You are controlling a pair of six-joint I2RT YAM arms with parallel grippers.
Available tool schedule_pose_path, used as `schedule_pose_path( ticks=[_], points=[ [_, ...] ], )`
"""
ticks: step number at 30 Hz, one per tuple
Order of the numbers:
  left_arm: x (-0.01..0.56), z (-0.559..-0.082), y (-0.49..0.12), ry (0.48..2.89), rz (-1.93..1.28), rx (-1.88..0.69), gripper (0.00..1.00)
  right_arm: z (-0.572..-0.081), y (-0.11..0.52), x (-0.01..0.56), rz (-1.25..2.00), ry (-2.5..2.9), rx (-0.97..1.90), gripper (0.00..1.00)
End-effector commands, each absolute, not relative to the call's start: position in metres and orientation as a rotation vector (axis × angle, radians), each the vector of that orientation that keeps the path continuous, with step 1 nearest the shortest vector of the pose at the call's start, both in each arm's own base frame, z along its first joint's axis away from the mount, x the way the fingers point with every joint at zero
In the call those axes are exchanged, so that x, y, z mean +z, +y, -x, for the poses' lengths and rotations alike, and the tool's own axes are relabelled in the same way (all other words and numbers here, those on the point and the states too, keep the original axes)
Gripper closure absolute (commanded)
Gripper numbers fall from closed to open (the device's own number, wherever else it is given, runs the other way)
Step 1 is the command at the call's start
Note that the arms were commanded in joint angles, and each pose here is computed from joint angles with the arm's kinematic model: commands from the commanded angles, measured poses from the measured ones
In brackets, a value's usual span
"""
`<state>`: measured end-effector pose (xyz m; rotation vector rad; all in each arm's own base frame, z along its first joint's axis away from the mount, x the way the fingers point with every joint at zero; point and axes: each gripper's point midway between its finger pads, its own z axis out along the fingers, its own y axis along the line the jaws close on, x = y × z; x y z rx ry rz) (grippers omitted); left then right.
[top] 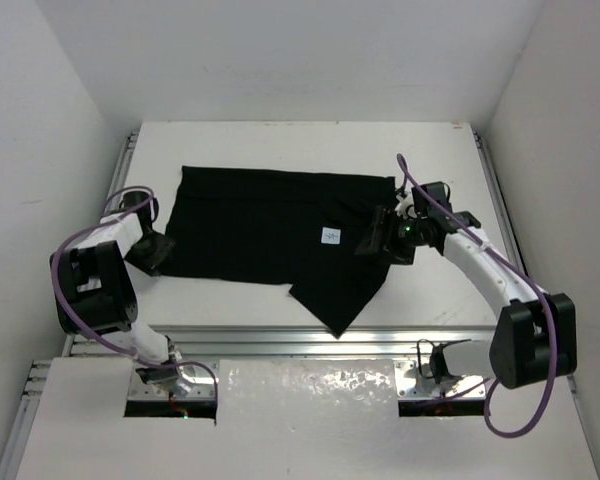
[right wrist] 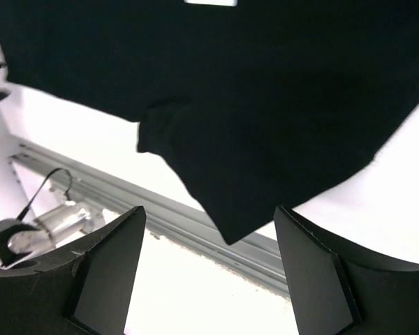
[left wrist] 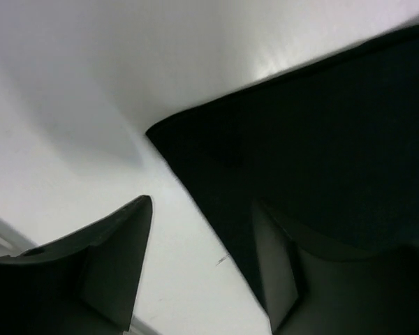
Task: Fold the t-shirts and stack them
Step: Grap the side of the flattened tshirt closest away from the robot with both arms
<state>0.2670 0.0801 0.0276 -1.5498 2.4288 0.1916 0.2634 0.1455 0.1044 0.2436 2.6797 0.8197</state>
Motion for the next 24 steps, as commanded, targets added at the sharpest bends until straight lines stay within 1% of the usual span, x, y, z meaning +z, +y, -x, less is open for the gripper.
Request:
schedule_pose_path(
  ticks=[1,2,4,5,8,12,16,17,19,20,22,23,24],
  points=[
    [0.027,-0.292,0.093,2.324,1.548,0.181,0.51,-0.267,0.154,0.129,-0.166,2.574,0.905,0.24],
    [0.026,-0.292,0.095,2.322,1.545,0.190,0.51,-0.265,0.154,0.129,-0.164,2.569,0.906,0.24],
    [0.024,-0.290,0.100,2.324,1.556,0.232,0.59,-0.262,0.155,0.134,-0.152,2.552,0.920,0.25],
    [0.023,-0.288,0.100,2.327,1.563,0.242,0.60,-0.261,0.155,0.134,-0.153,2.555,0.922,0.25],
    [0.019,-0.279,0.099,2.349,1.584,0.272,0.59,-0.260,0.156,0.130,-0.146,2.575,0.923,0.25],
    [0.026,-0.269,0.107,2.318,1.609,0.357,0.50,-0.255,0.154,0.120,-0.137,2.616,0.894,0.25],
    [0.011,-0.267,0.120,2.331,1.619,0.417,0.50,-0.253,0.155,0.114,-0.150,2.637,0.894,0.25],
    [0.006,-0.268,0.120,2.341,1.618,0.413,0.54,-0.251,0.157,0.114,-0.138,2.640,0.892,0.25],
    [-0.002,-0.273,0.122,2.350,1.619,0.404,0.56,-0.251,0.157,0.112,-0.122,2.642,0.871,0.26],
    [-0.009,-0.277,0.120,2.358,1.617,0.383,0.61,-0.249,0.159,0.112,-0.100,2.650,0.867,0.26],
    [-0.013,-0.277,0.118,2.372,1.611,0.371,0.63,-0.244,0.160,0.109,-0.079,2.674,0.860,0.27],
    [-0.014,-0.278,0.117,2.375,1.605,0.357,0.71,-0.240,0.164,0.107,-0.037,2.682,0.860,0.27],
    [-0.015,-0.279,0.117,2.375,1.591,0.353,0.76,-0.235,0.167,0.105,-0.007,2.692,0.867,0.28]
  ],
)
